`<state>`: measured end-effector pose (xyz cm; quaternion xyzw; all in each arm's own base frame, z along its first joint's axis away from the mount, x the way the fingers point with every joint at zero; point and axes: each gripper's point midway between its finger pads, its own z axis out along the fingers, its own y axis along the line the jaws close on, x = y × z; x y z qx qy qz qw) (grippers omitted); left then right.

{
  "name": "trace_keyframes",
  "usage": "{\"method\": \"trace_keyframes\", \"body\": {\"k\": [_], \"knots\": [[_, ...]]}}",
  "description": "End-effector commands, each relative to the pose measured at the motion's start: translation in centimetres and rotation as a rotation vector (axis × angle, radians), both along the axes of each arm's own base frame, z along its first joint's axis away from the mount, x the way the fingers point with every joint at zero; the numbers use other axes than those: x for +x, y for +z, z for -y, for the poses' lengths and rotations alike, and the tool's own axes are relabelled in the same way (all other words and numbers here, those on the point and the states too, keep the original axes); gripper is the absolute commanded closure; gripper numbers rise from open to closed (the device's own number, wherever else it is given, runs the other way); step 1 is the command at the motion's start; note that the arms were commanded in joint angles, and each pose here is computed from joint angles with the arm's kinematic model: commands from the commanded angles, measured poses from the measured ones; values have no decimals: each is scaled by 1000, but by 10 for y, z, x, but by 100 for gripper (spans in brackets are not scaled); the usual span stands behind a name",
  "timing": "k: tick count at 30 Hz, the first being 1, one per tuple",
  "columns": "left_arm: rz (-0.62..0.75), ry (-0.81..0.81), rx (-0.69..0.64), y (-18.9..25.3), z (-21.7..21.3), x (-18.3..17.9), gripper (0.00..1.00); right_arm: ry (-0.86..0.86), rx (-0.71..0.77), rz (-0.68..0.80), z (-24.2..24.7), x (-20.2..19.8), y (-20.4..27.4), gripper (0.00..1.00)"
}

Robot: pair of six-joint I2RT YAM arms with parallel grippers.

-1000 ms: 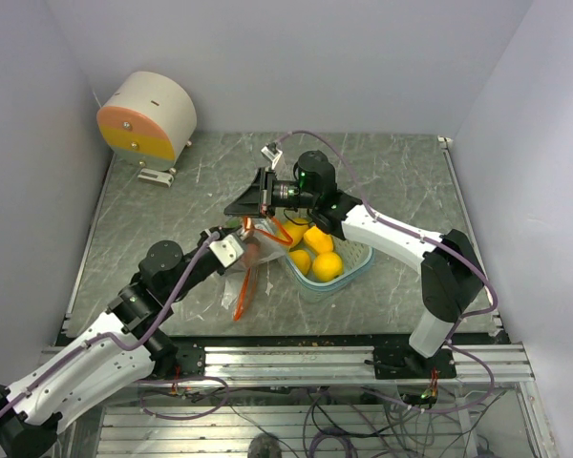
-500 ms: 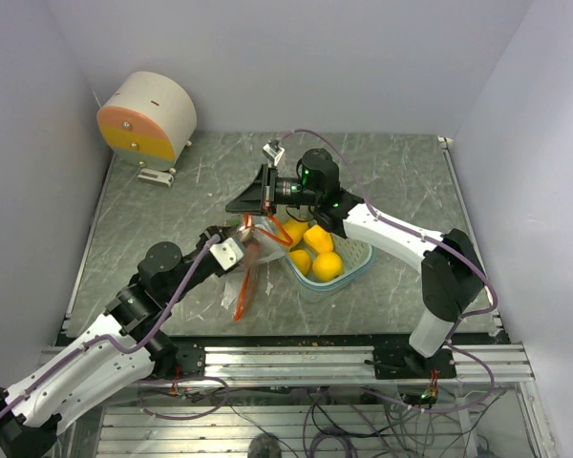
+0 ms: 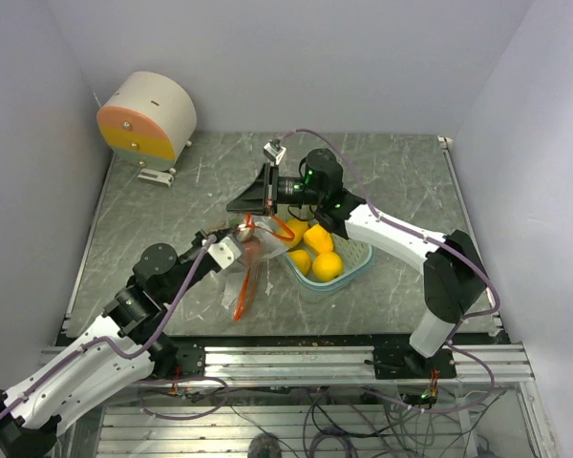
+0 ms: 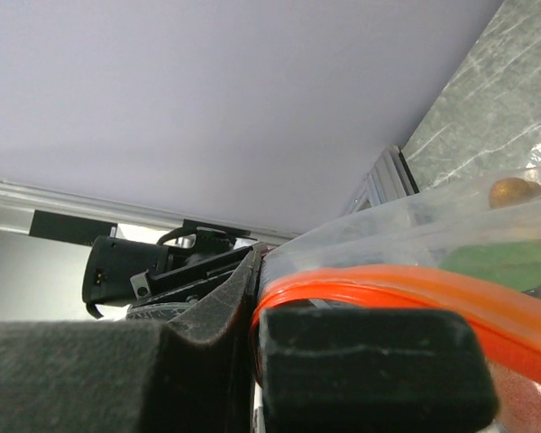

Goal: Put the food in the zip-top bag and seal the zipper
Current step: Zip the zipper food storage bag.

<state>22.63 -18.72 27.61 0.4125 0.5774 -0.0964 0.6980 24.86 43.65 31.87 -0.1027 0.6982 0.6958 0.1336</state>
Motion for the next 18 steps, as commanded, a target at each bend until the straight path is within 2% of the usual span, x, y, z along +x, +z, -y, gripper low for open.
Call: {"method": "trace_keyframes", "body": {"k": [1,2,3,14,16,18], "knots": [[38,28,-49,18,-2,4,87,20,64,48,10,-10,25,100],[37,29,-68,21,-3,3,92,17,61,42,10,-9,23,100],[38,28,-84,23,-3,2,93,14,56,34,10,-9,19,100],[0,-15,-185,36,-7,-18,93,-113,-77,-84,15,13,-53,100],[-8,-10,-183,34,-9,-19,93,-126,-106,-75,18,13,-64,94],[-28,-5,-163,28,-10,-19,93,-149,-141,-38,22,14,-71,81]]}}
